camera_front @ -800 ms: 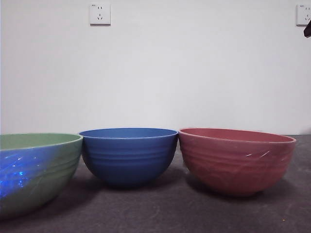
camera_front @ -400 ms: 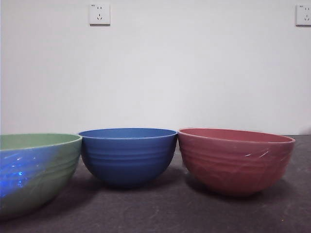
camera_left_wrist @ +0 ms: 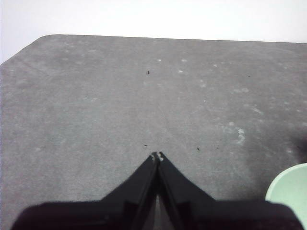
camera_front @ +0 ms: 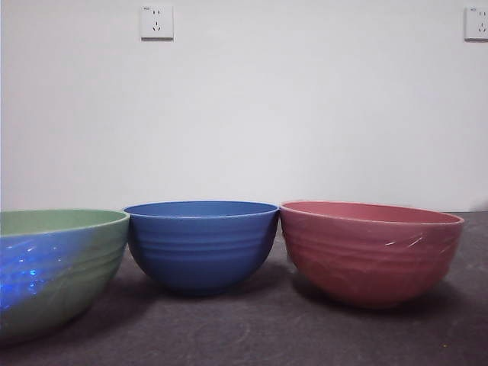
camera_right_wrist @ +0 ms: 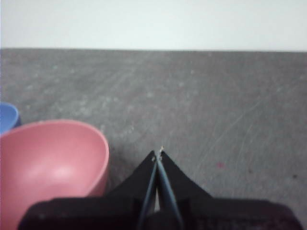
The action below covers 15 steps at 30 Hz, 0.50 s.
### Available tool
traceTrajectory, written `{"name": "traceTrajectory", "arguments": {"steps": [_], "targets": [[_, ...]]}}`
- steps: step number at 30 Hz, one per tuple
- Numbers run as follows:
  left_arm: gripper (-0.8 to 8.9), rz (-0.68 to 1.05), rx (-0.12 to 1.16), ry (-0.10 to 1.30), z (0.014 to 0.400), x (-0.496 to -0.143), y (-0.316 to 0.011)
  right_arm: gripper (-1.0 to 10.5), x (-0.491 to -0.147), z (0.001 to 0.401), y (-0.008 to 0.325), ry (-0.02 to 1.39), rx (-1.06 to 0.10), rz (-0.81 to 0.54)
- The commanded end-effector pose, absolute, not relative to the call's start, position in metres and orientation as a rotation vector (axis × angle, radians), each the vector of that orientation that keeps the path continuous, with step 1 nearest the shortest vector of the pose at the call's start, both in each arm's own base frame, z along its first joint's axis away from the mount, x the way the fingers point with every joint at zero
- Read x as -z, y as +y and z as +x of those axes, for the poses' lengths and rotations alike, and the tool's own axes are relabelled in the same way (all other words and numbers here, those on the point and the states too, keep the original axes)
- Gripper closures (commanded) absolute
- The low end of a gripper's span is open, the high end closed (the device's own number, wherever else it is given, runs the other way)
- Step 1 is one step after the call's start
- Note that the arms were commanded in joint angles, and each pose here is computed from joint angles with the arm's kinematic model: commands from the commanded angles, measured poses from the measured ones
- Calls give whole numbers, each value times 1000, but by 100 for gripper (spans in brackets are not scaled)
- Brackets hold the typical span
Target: Pick up the green bowl on the top,put the green bowl on the left,pick up the red bowl in the middle,put the red bowl on the right
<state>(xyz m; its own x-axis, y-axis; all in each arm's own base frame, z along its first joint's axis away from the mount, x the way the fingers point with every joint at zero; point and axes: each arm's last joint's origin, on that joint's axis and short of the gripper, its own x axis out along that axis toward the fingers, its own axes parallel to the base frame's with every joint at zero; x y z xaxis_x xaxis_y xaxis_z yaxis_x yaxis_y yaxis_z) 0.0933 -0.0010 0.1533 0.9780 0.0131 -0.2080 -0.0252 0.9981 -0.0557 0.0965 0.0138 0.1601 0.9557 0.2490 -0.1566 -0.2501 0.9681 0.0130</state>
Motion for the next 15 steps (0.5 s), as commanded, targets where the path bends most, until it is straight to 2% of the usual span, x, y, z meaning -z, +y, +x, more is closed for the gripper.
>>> {"name": "traceTrajectory", "arguments": {"steps": [1,15], "targets": [[817,-66,-20,219,94,-149,-1,962,-149,97,14,175,-248,-12],[817,-66,-14,219,94,-149,-1,962,-147,97,13,200,-245,-11]]}}
